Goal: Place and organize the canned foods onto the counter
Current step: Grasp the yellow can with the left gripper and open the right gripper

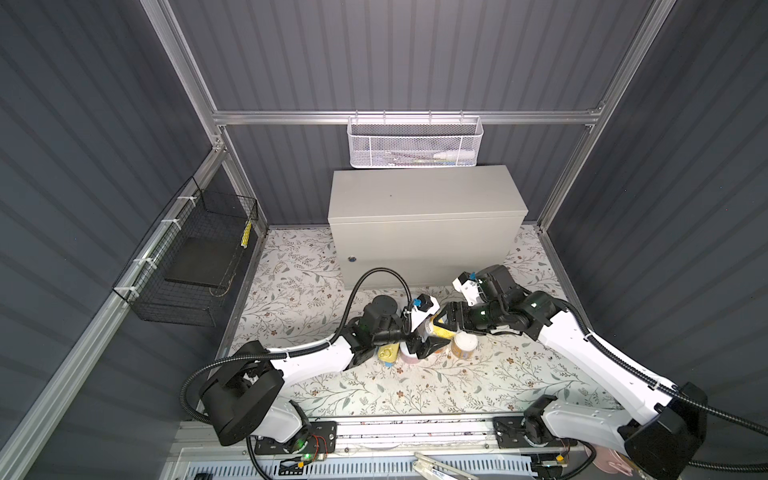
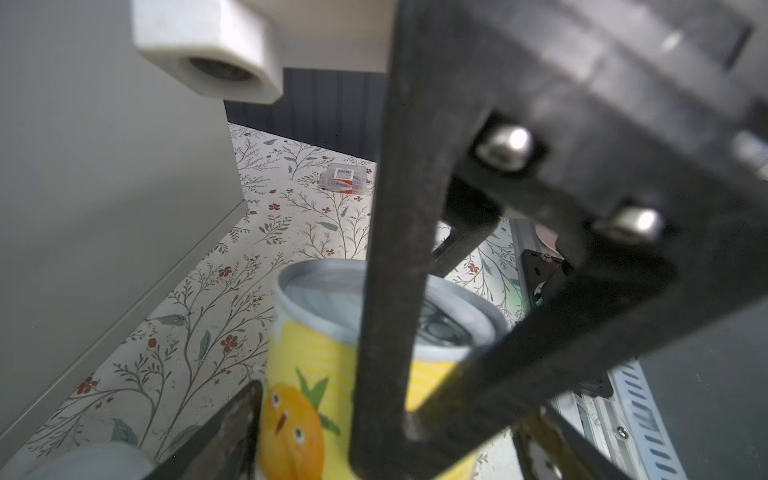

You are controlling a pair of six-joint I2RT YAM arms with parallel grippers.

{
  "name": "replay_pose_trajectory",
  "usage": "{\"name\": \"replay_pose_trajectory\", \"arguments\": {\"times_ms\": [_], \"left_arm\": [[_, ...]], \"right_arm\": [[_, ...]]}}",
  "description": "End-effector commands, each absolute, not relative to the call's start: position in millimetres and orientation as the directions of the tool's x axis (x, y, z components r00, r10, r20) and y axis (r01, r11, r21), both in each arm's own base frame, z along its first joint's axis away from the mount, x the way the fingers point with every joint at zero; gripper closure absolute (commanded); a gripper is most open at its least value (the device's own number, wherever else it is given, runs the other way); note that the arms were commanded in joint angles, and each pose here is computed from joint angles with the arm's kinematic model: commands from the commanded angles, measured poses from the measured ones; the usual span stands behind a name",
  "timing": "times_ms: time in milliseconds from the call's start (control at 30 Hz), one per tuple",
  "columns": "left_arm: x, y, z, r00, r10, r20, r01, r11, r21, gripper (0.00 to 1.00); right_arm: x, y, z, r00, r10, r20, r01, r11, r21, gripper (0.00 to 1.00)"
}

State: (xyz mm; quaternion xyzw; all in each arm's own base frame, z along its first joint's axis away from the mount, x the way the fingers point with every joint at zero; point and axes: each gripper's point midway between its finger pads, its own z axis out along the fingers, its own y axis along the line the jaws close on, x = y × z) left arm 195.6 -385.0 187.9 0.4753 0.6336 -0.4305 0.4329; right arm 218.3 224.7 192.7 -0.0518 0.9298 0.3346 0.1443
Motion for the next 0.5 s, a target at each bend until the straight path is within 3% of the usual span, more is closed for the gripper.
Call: {"name": "replay_pose_trajectory", "arguments": {"times_ms": [0, 467], "left_arm": [[195.9, -394.4, 202.3, -0.142, 0.196, -0.970, 0.981, 0.156, -0.112, 0.10], [203.6, -402.8, 201.3, -0.143, 0.201, -0.969, 0.979, 0.175, -0.109, 0.28]], "right_arm": [[224.2, 233.7, 214.8, -0.933, 0.016, -0.360, -0.240, 0.717, 0.655, 0.43], [227.3, 240.5, 209.7, -0.939, 0.042, -0.340, -0.218, 0.691, 0.689, 0.44]]}}
